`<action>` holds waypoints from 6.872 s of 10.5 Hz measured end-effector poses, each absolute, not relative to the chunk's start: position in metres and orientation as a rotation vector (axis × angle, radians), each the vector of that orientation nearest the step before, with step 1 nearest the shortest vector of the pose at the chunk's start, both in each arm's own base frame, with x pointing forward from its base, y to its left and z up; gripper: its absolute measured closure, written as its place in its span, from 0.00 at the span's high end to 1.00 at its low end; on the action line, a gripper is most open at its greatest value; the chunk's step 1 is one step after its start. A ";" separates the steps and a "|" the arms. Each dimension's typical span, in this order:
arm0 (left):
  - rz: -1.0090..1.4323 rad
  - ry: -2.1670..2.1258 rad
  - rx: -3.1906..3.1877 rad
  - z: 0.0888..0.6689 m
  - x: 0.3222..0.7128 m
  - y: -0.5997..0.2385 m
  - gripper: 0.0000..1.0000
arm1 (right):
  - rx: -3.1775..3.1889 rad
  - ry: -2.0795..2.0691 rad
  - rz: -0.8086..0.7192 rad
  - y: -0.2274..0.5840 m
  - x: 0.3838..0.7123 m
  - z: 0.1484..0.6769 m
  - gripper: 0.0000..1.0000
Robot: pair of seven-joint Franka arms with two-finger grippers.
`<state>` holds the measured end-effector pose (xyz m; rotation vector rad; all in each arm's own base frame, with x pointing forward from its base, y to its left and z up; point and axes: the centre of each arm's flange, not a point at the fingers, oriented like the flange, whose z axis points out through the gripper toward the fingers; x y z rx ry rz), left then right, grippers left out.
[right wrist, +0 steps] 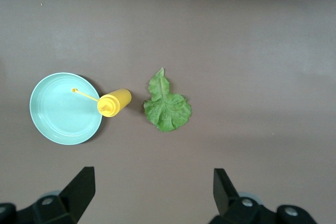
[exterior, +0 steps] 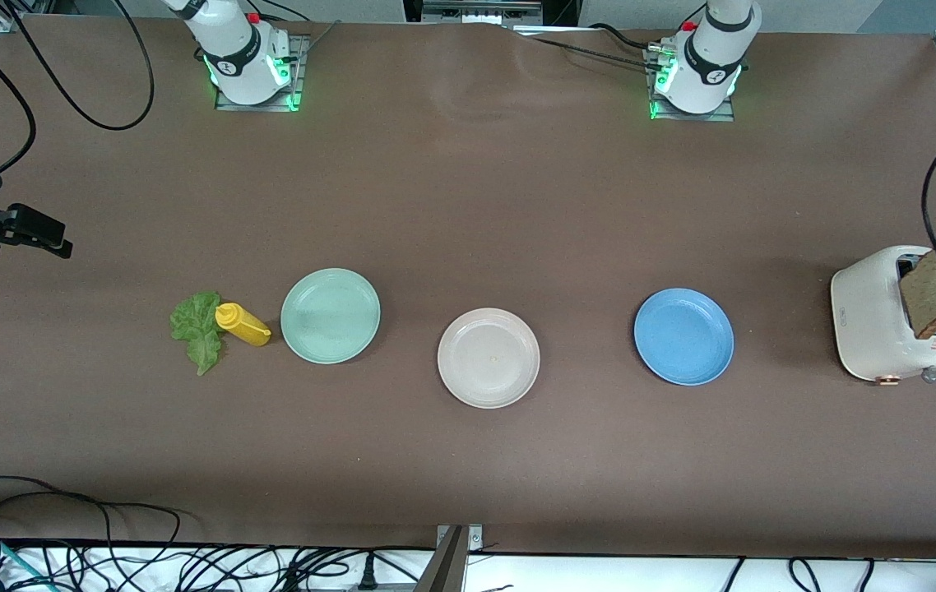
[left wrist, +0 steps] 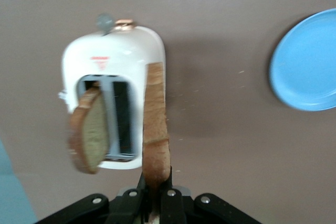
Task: Make sandwich on beige plate with both arms
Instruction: 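Lift the bread slice out and carry it to the beige plate, then lay the bread flat on the beige plate and open the left gripper, then withdraw the left gripper while the right gripper reaches the lettuce, then grasp the green lettuce leaf with the right gripper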
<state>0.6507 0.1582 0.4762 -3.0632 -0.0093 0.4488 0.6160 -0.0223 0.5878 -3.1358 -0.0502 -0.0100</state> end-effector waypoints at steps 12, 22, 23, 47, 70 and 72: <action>0.479 -1.064 -3.559 0.354 0.714 -0.247 0.09 | -3.136 -0.049 -0.009 -0.023 0.616 0.588 1.00; 0.457 -1.092 -3.578 0.252 0.679 -0.368 0.09 | -3.136 -0.045 -0.007 -0.024 0.616 0.587 1.00; 0.453 -1.098 -3.577 0.252 0.679 -0.368 0.10 | -3.136 -0.045 -0.007 -0.024 0.616 0.587 1.00; 0.069 -0.436 -3.070 0.535 0.675 -0.049 1.00 | -3.100 -0.009 0.189 -0.031 0.688 0.390 1.00; 0.199 -0.309 -3.084 0.537 0.650 -0.003 1.00 | -3.119 -0.286 0.002 -0.049 0.611 0.193 0.41; 0.205 -0.318 -3.082 0.535 0.650 0.001 1.00 | -3.118 -0.299 0.002 -0.049 0.611 0.193 0.13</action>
